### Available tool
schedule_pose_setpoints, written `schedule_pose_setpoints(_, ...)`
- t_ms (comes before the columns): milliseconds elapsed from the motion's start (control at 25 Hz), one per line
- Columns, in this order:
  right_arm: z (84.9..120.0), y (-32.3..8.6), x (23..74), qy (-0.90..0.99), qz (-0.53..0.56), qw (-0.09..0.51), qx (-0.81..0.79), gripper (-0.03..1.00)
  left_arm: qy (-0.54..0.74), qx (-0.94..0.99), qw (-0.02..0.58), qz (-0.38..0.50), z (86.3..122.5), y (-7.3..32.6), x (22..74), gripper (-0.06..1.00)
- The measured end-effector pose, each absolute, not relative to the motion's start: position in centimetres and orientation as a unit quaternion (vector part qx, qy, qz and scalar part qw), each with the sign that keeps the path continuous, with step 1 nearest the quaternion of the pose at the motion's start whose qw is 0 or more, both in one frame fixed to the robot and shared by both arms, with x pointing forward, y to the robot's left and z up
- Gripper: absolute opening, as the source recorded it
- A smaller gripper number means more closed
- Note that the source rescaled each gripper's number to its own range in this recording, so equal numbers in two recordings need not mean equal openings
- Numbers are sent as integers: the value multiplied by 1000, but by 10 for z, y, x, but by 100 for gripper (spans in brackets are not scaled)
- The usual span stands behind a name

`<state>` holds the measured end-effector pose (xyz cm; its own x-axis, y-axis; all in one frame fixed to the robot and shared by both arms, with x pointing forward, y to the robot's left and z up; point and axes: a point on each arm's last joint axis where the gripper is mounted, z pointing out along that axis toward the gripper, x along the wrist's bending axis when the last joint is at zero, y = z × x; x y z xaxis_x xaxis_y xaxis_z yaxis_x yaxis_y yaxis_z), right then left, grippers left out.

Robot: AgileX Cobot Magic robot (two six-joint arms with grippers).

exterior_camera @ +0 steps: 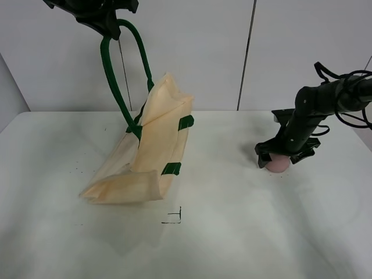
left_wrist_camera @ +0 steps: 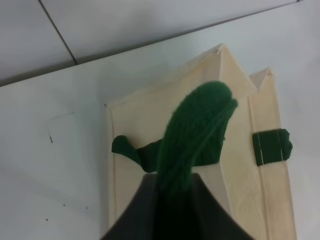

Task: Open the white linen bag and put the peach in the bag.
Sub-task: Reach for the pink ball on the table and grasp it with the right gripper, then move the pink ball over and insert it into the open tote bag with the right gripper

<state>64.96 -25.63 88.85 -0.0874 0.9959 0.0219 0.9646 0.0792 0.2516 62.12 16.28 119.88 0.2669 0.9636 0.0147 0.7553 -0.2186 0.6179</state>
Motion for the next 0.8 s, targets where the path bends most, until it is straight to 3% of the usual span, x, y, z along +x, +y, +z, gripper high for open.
schedule_pose_setpoints(80,888,-256,650,730,101,78,671,92,570,754,256,203,1199,163,621,0)
schedule_pose_setpoints(120,888,-256,650,730,103,80,671,82,570,754,256,203,1199,163,621,0)
schedule_pose_setpoints(280,890,-256,652,727,108,83,673,16,570,754,256,203,1199,163,621,0)
schedule_pose_setpoints(320,891,-256,652,726,111,86,673,5,570,754,256,203,1199,163,621,0)
schedule_pose_setpoints(520,911,-255,653,721,127,89,676,0,570,754,256,203,1199,163,621,0)
schedule_pose_setpoints(800,1013,-237,662,737,226,84,632,0,570,753,258,204,1200,163,620,0)
